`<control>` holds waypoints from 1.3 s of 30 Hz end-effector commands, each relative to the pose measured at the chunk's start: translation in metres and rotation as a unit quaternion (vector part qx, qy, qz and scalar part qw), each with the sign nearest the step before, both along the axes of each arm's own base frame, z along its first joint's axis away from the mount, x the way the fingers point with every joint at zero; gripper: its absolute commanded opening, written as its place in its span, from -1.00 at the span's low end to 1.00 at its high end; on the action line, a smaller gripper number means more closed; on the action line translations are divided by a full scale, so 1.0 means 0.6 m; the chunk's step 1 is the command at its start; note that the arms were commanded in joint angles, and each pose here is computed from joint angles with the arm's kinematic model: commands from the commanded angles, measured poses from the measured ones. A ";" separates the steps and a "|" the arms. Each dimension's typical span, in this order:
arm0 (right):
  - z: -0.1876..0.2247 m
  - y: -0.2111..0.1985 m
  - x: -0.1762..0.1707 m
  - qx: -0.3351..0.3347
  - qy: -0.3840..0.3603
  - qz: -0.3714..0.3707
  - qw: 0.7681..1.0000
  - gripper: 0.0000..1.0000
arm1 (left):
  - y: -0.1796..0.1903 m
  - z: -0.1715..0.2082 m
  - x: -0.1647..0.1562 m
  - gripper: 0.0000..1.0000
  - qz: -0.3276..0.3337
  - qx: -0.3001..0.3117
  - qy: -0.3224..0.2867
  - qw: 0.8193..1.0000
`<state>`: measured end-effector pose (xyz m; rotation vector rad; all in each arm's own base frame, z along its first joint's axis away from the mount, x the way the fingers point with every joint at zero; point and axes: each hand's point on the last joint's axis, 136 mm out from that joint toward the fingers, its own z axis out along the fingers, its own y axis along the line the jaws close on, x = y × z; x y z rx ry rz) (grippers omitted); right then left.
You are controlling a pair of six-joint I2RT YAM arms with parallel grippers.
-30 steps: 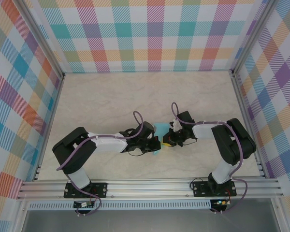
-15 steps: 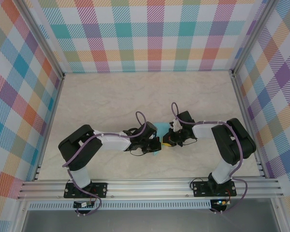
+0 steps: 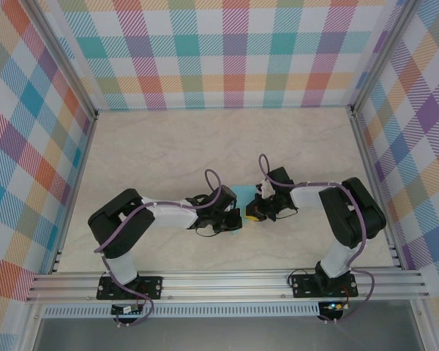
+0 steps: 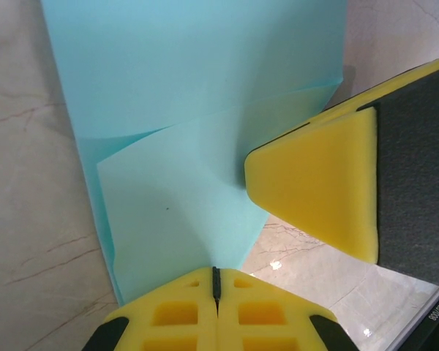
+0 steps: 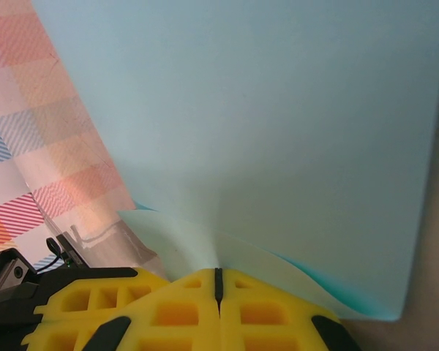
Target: Fold a paper plane with a square sheet of paper (pick it up from the middle)
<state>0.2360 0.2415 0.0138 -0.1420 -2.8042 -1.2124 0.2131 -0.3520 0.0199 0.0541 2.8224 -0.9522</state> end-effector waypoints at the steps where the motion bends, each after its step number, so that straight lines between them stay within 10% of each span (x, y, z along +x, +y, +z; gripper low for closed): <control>1: -0.061 -0.036 -0.017 -0.079 0.025 -0.010 0.997 -0.94 | 0.034 -0.029 -0.040 -1.00 -0.011 0.028 0.039 0.999; 17: -0.063 -0.037 -0.017 -0.082 0.025 -0.010 0.996 -0.94 | 0.068 -0.028 -0.075 -1.00 -0.025 0.042 0.051 0.997; 29: -0.063 -0.036 -0.016 -0.079 0.025 -0.009 0.996 -0.94 | 0.015 0.086 -0.017 -1.00 -0.001 -0.037 -0.031 0.999; 39: -0.064 -0.037 -0.017 -0.081 0.027 -0.008 0.996 -0.94 | 0.000 0.000 -0.034 -1.00 -0.012 -0.003 0.027 1.000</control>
